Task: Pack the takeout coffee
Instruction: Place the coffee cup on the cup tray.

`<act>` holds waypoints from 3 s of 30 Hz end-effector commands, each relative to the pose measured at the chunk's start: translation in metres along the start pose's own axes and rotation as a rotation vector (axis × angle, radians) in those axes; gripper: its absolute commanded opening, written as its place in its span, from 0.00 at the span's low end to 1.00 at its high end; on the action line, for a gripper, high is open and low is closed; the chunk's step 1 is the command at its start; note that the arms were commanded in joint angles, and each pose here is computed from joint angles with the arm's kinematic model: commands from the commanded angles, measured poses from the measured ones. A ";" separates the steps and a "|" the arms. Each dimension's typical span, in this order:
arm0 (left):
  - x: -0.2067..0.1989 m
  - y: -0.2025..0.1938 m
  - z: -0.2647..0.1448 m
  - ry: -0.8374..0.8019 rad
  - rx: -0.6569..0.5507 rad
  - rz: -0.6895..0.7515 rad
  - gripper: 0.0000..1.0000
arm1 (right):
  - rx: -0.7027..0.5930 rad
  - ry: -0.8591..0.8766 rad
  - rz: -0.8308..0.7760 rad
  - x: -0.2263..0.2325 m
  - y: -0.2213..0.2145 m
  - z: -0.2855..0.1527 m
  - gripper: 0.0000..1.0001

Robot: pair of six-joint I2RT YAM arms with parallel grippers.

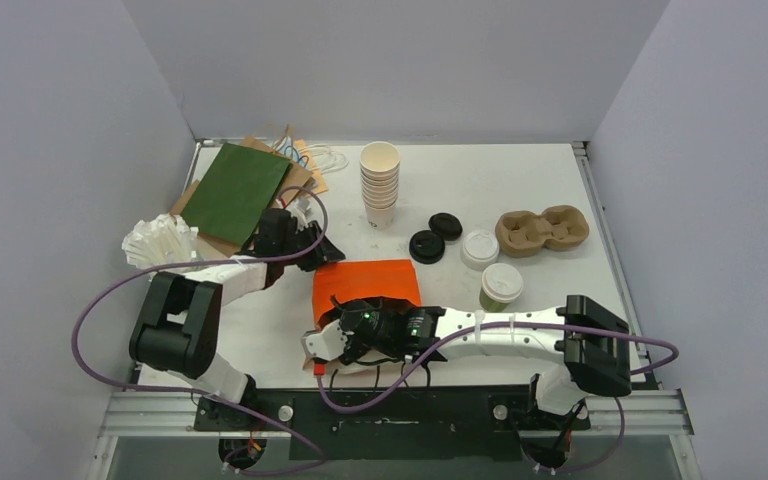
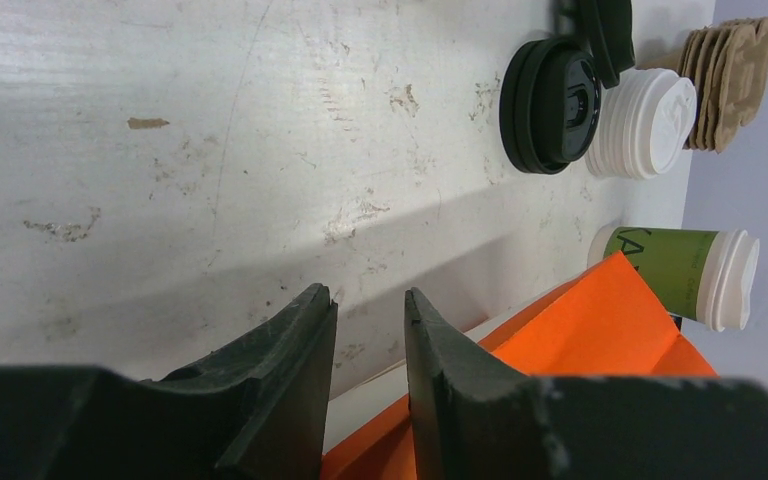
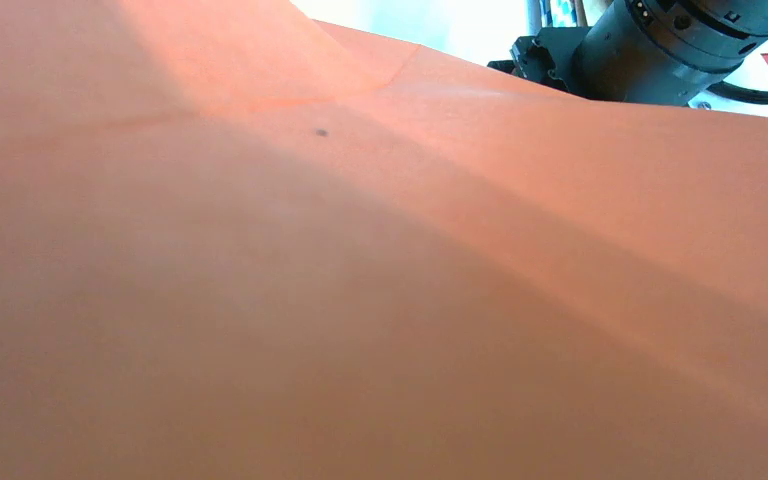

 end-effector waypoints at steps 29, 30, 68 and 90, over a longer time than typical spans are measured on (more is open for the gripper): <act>-0.003 0.008 -0.072 0.045 -0.130 -0.056 0.67 | 0.050 -0.064 0.068 -0.007 -0.001 -0.022 0.28; -0.003 0.008 -0.074 0.043 -0.137 -0.051 0.67 | 0.057 -0.069 0.067 -0.008 0.001 -0.022 0.28; -0.001 -0.019 -0.026 -0.086 -0.145 -0.187 0.54 | 0.220 -0.145 -0.033 0.002 0.001 -0.014 0.28; -0.016 -0.042 -0.036 -0.116 -0.052 -0.288 0.49 | 0.292 -0.131 -0.055 -0.006 -0.017 0.017 0.27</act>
Point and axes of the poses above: each gripper's point midway between its finger pads, its own z axis out along the fingers, its own x axis along the line the jaws close on, y = z × x, the point moved 7 cm from there along -z, back along the fingers, and after that the axes turned 15 degrees about z, right-handed, at the moved point
